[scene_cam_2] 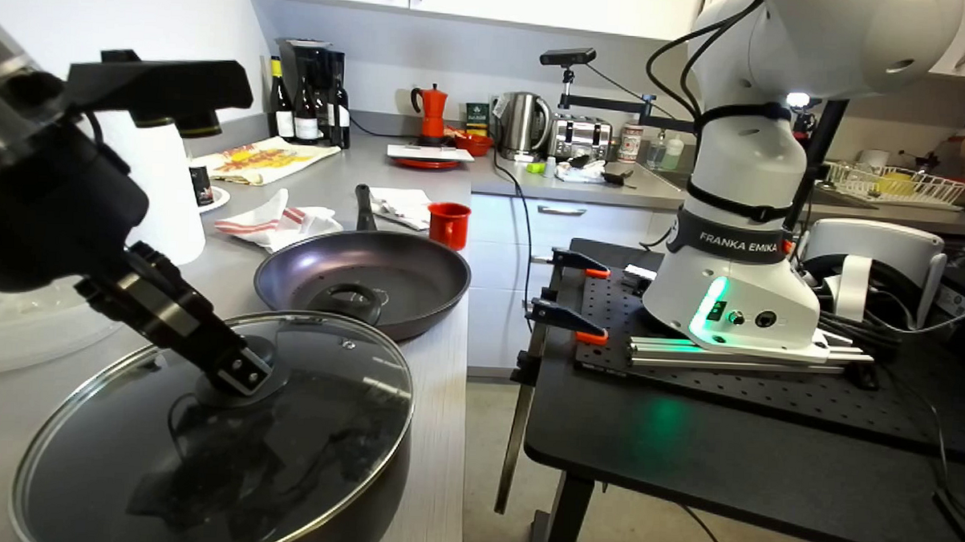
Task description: Cover the pot with the lid in the pan
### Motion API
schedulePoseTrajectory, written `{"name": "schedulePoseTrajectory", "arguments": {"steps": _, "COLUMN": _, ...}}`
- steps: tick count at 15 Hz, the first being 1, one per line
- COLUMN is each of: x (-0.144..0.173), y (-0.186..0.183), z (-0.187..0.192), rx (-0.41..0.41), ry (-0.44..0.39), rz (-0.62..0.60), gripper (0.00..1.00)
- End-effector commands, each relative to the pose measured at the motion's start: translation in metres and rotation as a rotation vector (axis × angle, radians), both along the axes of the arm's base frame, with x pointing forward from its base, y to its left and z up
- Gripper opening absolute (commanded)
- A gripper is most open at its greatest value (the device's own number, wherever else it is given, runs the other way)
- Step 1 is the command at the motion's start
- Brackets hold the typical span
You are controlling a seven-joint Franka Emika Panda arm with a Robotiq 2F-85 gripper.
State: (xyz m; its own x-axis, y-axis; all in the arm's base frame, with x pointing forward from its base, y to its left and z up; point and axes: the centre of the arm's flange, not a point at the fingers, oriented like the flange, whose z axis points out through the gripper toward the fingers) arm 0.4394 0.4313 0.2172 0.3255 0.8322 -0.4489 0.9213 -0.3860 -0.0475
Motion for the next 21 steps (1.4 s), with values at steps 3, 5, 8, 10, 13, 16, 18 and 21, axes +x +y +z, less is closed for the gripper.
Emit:
{"name": "schedulePoseTrajectory", "arguments": {"steps": 3, "x": -0.0015, "y": -0.001, "z": 0.0077, "rx": 0.004, "ry": -0.017, "rz": 0.008, "gripper": 0.25}}
{"name": "schedulePoseTrajectory", "arguments": {"steps": 5, "x": -0.0016, "y": -0.0013, "z": 0.0082, "rx": 0.003, "ry": -0.018, "rz": 0.007, "gripper": 0.25}}
{"name": "schedulePoseTrajectory", "arguments": {"steps": 8, "x": -0.0015, "y": -0.0013, "z": 0.0084, "rx": 0.002, "ry": -0.017, "rz": -0.001, "gripper": 0.76}}
{"name": "schedulePoseTrajectory", "arguments": {"steps": 10, "x": -0.0012, "y": -0.0013, "z": 0.0098, "rx": 0.002, "ry": -0.018, "rz": 0.0, "gripper": 0.89}}
{"name": "schedulePoseTrajectory", "arguments": {"steps": 13, "x": -0.0008, "y": -0.0008, "z": 0.0124, "rx": 0.003, "ry": -0.022, "rz": -0.001, "gripper": 1.0}}
{"name": "schedulePoseTrajectory", "arguments": {"steps": 16, "x": -0.0002, "y": -0.0005, "z": 0.0142, "rx": 0.005, "ry": -0.025, "rz": -0.002, "gripper": 1.0}}
{"name": "schedulePoseTrajectory", "arguments": {"steps": 18, "x": 0.0001, "y": -0.0003, "z": 0.015, "rx": 0.006, "ry": -0.027, "rz": -0.003, "gripper": 1.0}}
{"name": "schedulePoseTrajectory", "arguments": {"steps": 21, "x": 0.0023, "y": 0.0004, "z": 0.0096, "rx": 0.007, "ry": -0.017, "rz": -0.007, "gripper": 1.0}}
